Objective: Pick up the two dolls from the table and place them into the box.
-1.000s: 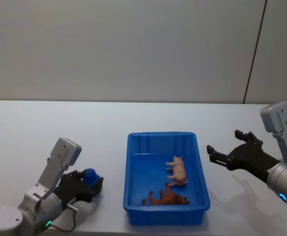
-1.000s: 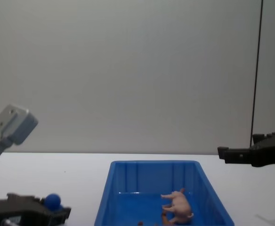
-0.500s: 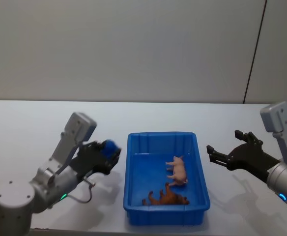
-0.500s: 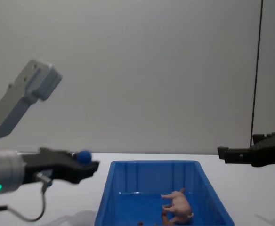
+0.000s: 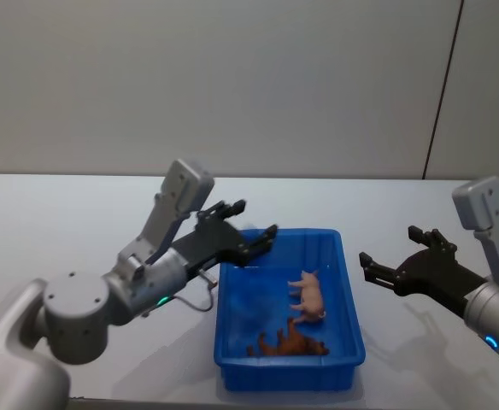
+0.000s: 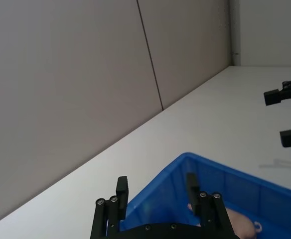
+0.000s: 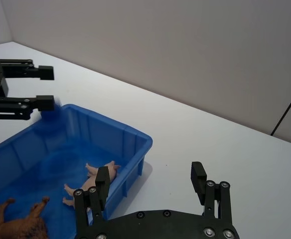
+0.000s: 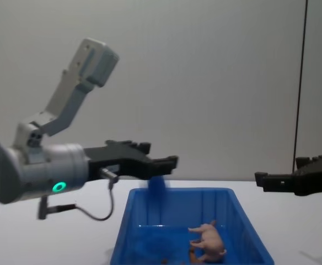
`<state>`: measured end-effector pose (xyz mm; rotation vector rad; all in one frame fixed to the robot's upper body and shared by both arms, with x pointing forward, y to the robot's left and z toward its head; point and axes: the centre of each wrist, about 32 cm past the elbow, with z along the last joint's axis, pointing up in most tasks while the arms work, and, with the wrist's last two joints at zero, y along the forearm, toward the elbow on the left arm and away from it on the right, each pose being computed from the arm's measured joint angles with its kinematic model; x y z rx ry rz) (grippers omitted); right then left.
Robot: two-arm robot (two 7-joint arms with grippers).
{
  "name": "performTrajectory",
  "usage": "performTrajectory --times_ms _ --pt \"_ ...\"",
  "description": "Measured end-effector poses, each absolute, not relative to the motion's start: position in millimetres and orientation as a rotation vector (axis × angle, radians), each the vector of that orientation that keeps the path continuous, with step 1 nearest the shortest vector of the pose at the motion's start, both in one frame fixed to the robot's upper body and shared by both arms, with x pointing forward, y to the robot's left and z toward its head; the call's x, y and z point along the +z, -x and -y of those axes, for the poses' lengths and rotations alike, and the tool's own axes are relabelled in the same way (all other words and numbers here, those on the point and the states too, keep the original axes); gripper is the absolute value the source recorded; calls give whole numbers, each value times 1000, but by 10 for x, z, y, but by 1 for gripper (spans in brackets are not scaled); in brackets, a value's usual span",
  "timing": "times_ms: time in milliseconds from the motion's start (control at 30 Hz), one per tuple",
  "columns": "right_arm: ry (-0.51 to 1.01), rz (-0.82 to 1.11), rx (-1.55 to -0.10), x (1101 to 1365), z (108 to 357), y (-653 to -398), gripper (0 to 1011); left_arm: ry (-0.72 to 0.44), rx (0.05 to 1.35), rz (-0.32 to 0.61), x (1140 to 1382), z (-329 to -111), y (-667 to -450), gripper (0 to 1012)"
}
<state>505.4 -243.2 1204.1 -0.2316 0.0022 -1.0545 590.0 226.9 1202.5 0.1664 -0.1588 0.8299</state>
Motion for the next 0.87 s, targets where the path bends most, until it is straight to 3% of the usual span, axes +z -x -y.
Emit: performTrajectory --times_ms 367,867 --pt "232 -2 -1055 12041 2432 -5054 1001 -119 776 174 12066 -2109 -6040 998" --pt "232 -2 -1054 12041 2432 -5054 1001 -93 789 207 12123 -2096 -5936 1001"
